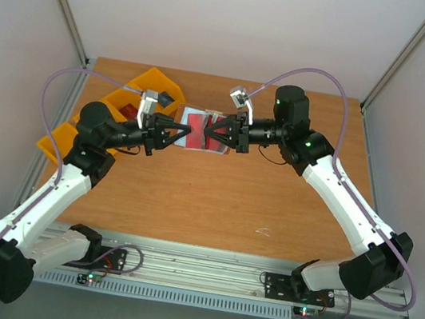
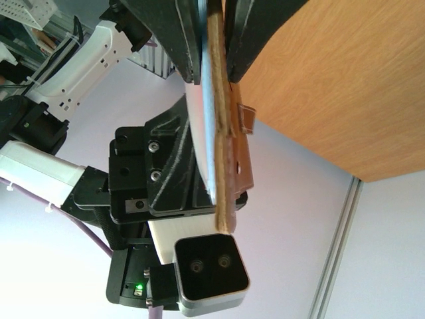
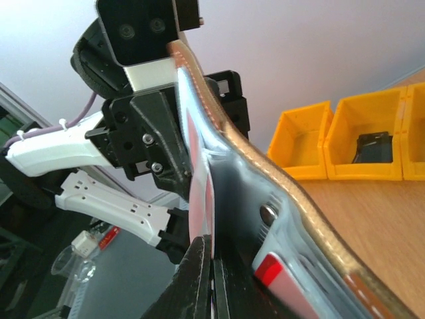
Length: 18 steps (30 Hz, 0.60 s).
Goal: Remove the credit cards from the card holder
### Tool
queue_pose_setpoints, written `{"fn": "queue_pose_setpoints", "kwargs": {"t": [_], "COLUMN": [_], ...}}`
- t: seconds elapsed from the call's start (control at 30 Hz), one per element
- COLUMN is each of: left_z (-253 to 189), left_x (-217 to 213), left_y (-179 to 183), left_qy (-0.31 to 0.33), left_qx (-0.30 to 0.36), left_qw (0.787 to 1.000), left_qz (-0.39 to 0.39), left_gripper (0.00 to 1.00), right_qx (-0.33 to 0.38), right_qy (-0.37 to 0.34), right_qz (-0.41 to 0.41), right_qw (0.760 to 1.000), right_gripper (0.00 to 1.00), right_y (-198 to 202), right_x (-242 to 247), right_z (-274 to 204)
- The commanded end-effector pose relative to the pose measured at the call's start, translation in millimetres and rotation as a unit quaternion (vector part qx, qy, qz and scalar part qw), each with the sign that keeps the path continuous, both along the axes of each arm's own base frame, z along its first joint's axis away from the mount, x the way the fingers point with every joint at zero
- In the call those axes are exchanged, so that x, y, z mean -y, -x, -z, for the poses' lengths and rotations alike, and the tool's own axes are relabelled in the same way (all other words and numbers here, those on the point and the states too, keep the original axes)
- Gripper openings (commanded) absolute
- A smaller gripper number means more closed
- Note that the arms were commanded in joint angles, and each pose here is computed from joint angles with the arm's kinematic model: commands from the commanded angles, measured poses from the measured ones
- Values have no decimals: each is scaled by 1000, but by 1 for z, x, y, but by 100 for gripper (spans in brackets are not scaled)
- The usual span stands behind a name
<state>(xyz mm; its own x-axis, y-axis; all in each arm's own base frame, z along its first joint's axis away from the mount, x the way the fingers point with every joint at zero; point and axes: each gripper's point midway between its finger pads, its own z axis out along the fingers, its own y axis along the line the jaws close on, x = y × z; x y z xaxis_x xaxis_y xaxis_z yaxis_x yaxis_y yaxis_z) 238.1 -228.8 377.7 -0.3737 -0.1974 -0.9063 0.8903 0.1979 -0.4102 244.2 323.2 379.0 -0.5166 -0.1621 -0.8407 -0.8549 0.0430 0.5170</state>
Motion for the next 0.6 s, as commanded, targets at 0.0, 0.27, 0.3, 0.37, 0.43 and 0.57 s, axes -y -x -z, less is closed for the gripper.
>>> {"fn": "queue_pose_setpoints", "kwargs": {"t": [0.0,0.27,0.3,0.37,0.43,0.57], "left_z": [-15,-13,-13,-12,-12,-10], "left_x": [-2,-2,-2,-2,-2,-4], "left_y": [9,10,10,10,10,7], "left_qy": [12,11,10,9,9,10], "left_qx": [36,35,34,36,36,32], "left_qw": [999,999,999,999,999,999], "left_qz": [1,2,2,1,1,-13], "left_gripper": [15,13,9,5,2,0], "right_qx": [14,12,13,13,14,5], "right_qy": [-20,-7,-6,-3,1,8], "right_qz": [-7,-1,-4,-5,-3,11], "right_qw": [1000,1000,1000,1000,1000,1000], "right_gripper": [1,1,1,1,1,1], "right_y": [12,12,13,14,13,9], "right_x": [10,19,20,20,23,35], "right_z": [-19,-19,-20,-21,-20,-16]}}
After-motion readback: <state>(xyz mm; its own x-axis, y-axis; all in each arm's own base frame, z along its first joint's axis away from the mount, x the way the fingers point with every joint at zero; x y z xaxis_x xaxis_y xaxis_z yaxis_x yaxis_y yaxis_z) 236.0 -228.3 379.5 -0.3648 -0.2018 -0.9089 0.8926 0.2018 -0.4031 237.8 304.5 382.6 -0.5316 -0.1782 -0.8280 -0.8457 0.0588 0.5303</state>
